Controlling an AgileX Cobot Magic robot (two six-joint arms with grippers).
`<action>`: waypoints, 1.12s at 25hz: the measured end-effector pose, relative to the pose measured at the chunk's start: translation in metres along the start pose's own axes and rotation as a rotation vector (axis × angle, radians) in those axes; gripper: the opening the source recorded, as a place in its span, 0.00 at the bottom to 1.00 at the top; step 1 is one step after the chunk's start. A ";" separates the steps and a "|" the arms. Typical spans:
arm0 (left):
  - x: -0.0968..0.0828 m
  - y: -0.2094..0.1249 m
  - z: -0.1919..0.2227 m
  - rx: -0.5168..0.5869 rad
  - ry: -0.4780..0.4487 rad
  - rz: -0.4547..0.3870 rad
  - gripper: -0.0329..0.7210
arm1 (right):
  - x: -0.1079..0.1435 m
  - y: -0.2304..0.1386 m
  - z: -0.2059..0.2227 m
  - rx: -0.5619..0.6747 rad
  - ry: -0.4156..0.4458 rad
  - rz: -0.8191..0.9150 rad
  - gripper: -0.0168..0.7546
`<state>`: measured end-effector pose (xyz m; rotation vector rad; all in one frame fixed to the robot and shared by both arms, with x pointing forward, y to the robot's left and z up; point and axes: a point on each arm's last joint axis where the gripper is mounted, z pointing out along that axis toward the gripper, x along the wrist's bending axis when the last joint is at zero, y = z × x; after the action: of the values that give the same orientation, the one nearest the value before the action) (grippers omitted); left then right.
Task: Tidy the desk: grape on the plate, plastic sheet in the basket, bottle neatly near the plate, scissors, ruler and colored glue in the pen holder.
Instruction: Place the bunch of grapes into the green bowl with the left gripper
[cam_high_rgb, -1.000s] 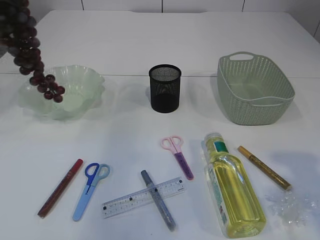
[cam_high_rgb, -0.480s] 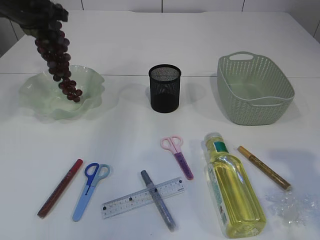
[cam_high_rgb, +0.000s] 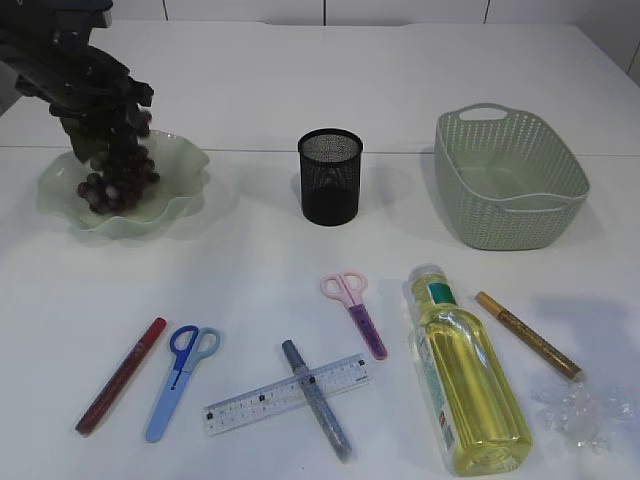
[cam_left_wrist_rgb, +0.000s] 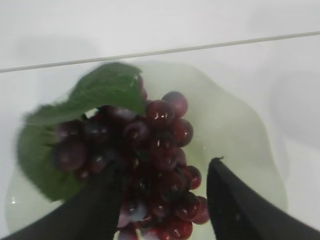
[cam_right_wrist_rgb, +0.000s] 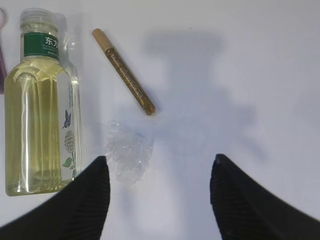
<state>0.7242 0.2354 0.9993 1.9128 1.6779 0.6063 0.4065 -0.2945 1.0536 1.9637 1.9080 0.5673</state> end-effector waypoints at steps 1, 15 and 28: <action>0.000 -0.001 0.000 0.012 0.003 0.005 0.58 | 0.000 0.000 0.000 0.000 0.000 0.000 0.66; 0.000 -0.012 -0.040 0.250 0.000 0.000 0.75 | 0.005 -0.001 0.003 0.036 0.052 0.043 0.66; -0.001 -0.047 -0.105 0.385 -0.005 0.005 0.65 | 0.009 0.001 -0.011 0.105 0.072 0.027 0.66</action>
<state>0.6210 0.2489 1.0494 2.1752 1.8937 0.2924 0.4024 -0.2861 1.0637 2.0627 1.9950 0.5635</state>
